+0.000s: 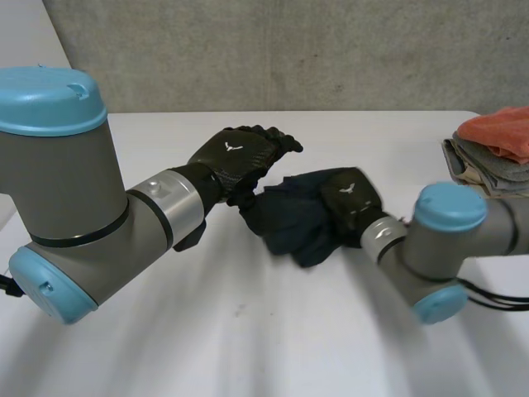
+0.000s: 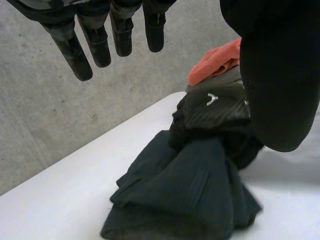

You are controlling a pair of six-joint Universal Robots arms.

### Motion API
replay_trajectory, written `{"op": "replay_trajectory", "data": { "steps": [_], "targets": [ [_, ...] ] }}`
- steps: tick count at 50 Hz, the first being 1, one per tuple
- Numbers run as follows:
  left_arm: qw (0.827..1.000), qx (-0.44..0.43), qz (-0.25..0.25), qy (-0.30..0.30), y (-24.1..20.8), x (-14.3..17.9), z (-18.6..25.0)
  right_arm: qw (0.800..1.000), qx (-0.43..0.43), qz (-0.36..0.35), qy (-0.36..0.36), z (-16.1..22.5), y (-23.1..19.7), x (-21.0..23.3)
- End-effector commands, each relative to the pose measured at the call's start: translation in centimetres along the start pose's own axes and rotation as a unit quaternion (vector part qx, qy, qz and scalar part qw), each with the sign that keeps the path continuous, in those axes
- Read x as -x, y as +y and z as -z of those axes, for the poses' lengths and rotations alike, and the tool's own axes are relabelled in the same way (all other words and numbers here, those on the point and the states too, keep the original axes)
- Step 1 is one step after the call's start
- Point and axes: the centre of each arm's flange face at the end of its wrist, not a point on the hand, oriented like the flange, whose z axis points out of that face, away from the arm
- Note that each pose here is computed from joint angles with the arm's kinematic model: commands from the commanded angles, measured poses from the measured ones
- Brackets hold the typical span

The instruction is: Fold the laundry.

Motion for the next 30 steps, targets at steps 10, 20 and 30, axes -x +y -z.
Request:
{"op": "replay_trajectory", "data": {
  "steps": [10,20,30],
  "targets": [
    [1.000,-0.001,0.000,0.001,-0.1,0.0,0.0,0.993,-0.091,0.034,0.061,-1.1,-0.6,-16.6],
    [1.000,-0.003,0.000,-0.001,-0.2,0.0,0.1,0.949,-0.270,0.026,0.160,-1.6,-7.0,-29.0],
    [1.000,0.001,0.006,-0.009,0.0,0.7,0.1,0.925,-0.310,0.070,0.210,-1.3,-4.9,-36.5]
  ]
}}
